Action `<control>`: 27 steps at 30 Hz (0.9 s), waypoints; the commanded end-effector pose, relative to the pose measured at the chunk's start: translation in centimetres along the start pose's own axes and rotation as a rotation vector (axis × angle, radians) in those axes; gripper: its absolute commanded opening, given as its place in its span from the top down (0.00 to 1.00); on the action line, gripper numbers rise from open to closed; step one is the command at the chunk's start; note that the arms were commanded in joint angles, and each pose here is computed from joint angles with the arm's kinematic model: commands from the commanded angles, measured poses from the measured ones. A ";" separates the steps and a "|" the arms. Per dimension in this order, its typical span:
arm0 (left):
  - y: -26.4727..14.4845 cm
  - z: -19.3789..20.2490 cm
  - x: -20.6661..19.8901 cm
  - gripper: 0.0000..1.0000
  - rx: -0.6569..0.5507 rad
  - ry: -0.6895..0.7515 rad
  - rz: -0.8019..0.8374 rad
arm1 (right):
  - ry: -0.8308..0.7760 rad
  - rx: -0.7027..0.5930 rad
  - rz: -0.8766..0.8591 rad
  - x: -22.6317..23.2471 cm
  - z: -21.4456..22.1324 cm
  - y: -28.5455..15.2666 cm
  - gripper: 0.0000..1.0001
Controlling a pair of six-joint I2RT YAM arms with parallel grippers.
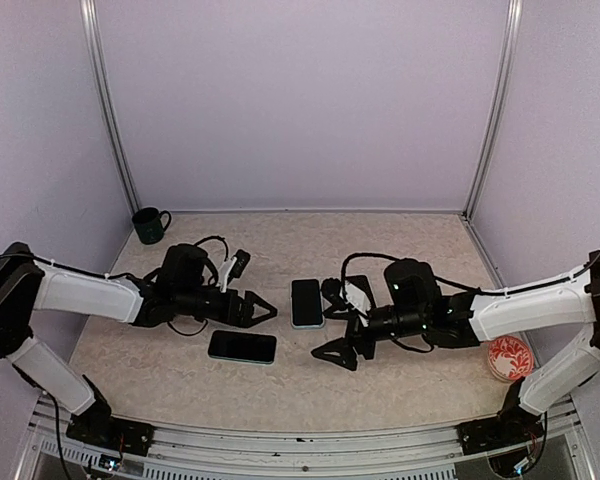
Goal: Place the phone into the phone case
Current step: Move the phone to the center of the board, then pick up the phone at the center of the board.
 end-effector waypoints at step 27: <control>-8.0 4.7 2.8 0.01 -0.223 -0.368 -0.351 | -0.153 0.133 0.034 -3.3 2.6 15.3 0.01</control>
Point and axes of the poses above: each gripper's point midway between its finger pads, its own y axis out along the fingers, its own x axis along the line the jaws close on, z = x × y, the point moved 10 cm from there along -y, back along the fingers, and after that the axes turned 12 degrees about y, right-handed, at the moved point
